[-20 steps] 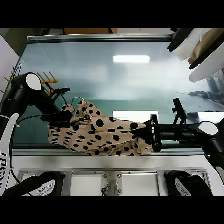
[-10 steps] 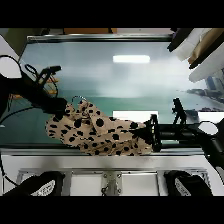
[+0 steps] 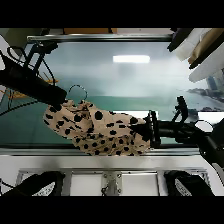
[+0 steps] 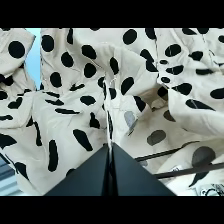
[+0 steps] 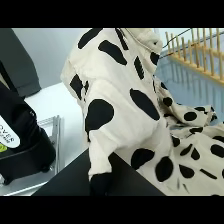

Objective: Fold the clothes and pants, and hang the long-sleeved shirts on hangers.

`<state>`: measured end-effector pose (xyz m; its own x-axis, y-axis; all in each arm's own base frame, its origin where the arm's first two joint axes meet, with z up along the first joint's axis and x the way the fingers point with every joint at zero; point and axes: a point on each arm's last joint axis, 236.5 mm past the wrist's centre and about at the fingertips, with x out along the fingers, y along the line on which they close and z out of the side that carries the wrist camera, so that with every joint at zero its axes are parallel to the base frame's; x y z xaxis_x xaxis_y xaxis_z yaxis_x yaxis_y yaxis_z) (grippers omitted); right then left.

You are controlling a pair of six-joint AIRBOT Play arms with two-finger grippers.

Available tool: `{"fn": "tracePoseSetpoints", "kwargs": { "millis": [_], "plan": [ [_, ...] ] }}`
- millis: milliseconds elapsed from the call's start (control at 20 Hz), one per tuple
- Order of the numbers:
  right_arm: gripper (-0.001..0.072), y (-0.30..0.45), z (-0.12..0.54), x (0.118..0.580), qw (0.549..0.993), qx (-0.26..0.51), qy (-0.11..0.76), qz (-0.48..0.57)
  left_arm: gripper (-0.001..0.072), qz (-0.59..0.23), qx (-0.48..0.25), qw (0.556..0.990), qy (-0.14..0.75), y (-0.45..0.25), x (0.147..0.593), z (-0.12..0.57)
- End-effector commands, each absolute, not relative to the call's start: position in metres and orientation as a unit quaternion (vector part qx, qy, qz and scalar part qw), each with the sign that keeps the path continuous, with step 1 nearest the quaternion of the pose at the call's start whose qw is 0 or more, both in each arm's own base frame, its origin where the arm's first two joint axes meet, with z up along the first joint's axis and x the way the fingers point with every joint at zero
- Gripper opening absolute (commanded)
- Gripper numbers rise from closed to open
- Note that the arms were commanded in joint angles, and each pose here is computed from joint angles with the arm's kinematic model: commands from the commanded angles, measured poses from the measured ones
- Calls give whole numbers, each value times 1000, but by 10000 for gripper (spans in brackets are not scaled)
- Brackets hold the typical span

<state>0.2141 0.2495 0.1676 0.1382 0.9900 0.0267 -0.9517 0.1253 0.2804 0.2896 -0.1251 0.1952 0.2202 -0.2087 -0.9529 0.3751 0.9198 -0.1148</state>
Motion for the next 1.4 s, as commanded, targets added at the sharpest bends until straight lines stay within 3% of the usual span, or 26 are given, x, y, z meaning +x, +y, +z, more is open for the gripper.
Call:
{"fn": "tracePoseSetpoints", "kwargs": {
  "millis": [0,400,750,800,850,900,1150,1350],
  "plan": [
    [5,259,168,215,737,131,66,660,7,-172,70,785,591,-122,292,199],
    [4,299,168,227,710,223,27,668,7,-169,65,785,592,-123,291,199],
    [5,301,167,227,708,227,28,668,18,-172,70,785,591,-122,292,199],
    [5,301,167,227,708,227,28,668,204,-173,71,785,591,-122,292,199],
    [5,301,167,227,708,227,28,668,450,-173,71,785,591,-122,292,199],
    [5,301,167,227,708,227,28,668,540,-173,71,785,591,-122,292,199],
    [5,301,167,227,708,227,28,668,538,-163,64,789,589,-114,295,201],
    [5,303,161,222,702,223,44,675,538,-130,33,818,559,-89,309,226]
  ]
}}
